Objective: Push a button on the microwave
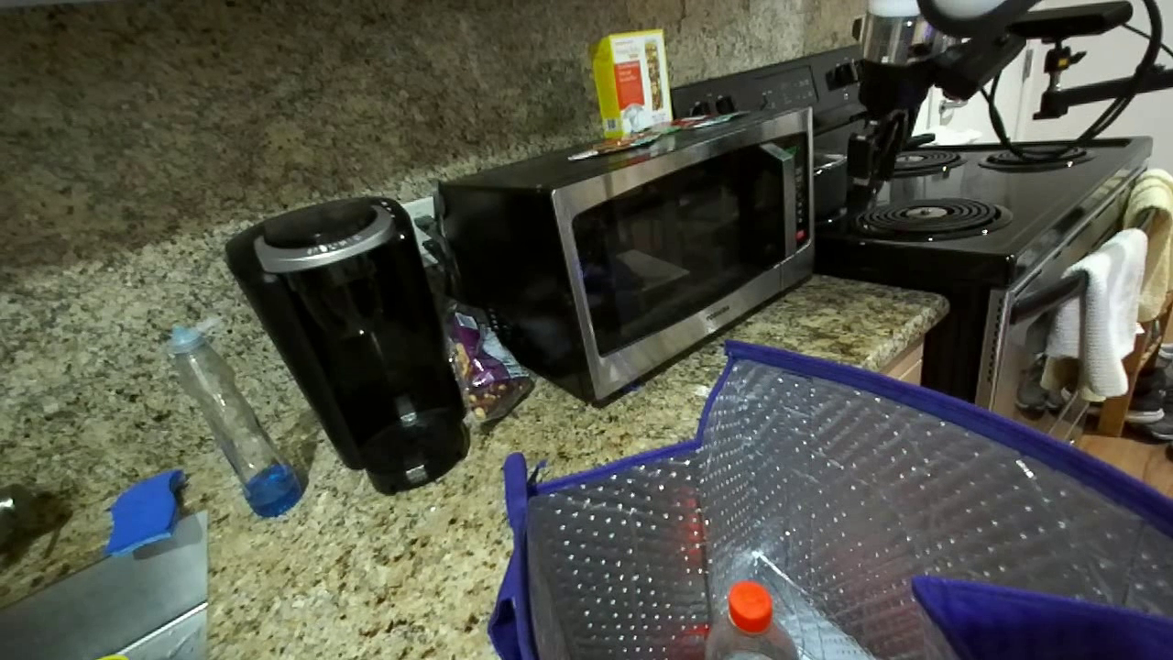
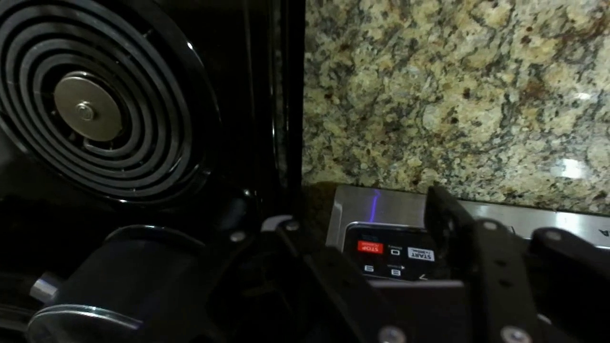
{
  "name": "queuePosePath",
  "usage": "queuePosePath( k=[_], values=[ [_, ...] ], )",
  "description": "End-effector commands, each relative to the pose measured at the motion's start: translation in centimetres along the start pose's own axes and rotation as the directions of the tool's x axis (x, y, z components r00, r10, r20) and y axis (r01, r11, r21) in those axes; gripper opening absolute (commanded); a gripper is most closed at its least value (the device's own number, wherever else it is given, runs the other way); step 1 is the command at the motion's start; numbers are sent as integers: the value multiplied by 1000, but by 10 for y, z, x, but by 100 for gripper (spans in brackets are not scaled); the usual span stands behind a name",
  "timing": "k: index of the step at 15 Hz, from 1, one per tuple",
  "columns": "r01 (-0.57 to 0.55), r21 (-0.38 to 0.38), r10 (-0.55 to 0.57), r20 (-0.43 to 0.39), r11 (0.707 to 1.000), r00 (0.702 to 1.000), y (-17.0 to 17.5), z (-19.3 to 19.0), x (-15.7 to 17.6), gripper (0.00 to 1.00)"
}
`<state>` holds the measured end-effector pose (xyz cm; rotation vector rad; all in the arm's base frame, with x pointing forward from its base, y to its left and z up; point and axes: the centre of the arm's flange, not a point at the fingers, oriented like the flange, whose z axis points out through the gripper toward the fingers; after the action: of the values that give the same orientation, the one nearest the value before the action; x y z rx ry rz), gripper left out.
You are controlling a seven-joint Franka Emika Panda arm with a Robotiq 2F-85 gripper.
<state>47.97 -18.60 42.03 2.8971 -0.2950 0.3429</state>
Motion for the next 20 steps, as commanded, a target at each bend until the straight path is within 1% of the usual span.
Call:
queuePosePath(
  k=[1, 4, 5, 7, 8, 9, 10, 11, 13, 14, 16, 18, 20],
  values=[
    [17, 81, -19, 26, 997, 999, 10, 11, 3, 34],
    [-4, 106, -1, 44, 994, 999, 13, 17, 8, 13],
    [-8, 114, 3, 44, 993, 999, 12, 18, 10, 8],
    [56, 227, -74, 73, 972, 995, 5, 17, 12, 5],
    [75, 268, -101, 84, 960, 991, 0, 15, 13, 2],
    [30, 203, -44, 62, 979, 997, -2, 18, 2, 6],
    [48, 234, -66, 68, 971, 995, -6, 16, 3, 2],
    [34, 230, -49, 60, 973, 997, 0, 13, 3, 5],
    [-12, 201, 1, 55, 979, 999, 15, 12, -2, 6],
    [-56, 168, 50, 45, 984, 998, 33, 20, -8, 6],
    [-123, 125, 122, 18, 984, 992, 52, 32, -14, 5],
    [-114, 109, 113, 9, 988, 994, 61, 45, -21, 5],
    [-78, 120, 75, 28, 990, 997, 62, 59, -25, 5]
  ],
)
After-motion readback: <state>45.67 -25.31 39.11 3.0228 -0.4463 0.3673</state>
